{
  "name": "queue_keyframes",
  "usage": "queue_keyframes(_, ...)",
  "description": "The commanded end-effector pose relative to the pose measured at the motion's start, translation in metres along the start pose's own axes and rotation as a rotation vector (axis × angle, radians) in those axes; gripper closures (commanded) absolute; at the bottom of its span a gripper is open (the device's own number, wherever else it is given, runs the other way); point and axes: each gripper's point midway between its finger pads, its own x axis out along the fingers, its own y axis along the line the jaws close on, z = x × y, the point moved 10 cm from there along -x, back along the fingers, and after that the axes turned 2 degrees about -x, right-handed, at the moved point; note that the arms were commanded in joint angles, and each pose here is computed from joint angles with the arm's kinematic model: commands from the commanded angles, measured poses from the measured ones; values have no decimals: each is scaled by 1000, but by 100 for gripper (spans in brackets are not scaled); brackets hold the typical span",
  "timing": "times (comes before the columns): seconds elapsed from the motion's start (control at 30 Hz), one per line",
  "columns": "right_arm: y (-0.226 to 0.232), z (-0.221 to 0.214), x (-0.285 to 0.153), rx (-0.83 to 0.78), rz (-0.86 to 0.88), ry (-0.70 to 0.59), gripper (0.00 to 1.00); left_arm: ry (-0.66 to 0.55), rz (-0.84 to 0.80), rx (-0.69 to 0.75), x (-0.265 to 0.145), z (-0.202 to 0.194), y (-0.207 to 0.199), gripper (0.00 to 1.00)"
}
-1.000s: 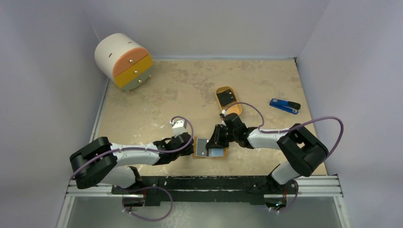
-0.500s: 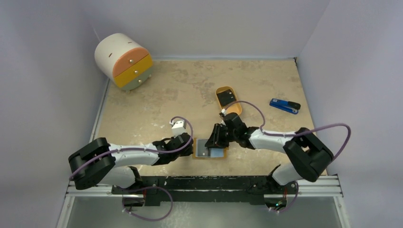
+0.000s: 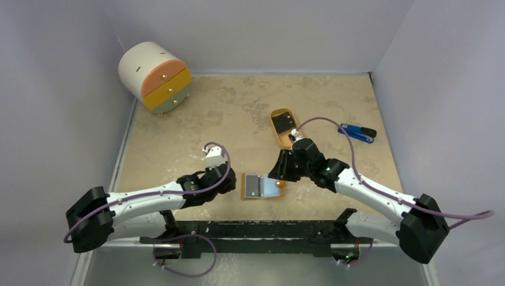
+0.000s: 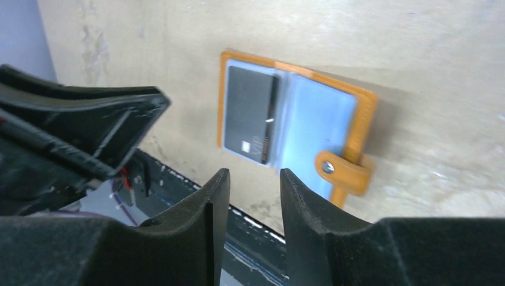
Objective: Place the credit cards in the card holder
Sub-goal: Insert the credit card into the card holder, then pick up the credit card from the storage box.
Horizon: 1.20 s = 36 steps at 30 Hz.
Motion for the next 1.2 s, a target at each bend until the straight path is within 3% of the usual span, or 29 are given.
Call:
queue_keyframes(0.0, -20, -2, -23, -4, -190, -127, 60, -70, -92, -13, -16, 27, -24, 71)
queue_keyframes(0.1, -22, 15, -39, 1, -205, -293, 54, -73, -140, -10, -18, 33, -34, 65)
queue_keyframes(0.3, -22, 98, -50, 125, -186, -512, 52, -123, -130, -16, -25, 45, -40, 50)
queue_keyframes(0.4, -23, 132, -37, 272, -177, -620, 41, -136, -102, -25, -27, 46, -35, 45)
queue_keyframes(0.57, -24, 169, 1, 471, -158, -617, 39, -133, -79, -33, -28, 44, -30, 44)
queue_keyframes(0.8, -35, 189, 42, 704, -145, -670, 43, -136, -75, -38, -30, 45, -27, 44)
queue_keyframes(1.17, -47, 206, 83, 738, -167, -657, 46, -126, -60, -3, -25, 42, -26, 44)
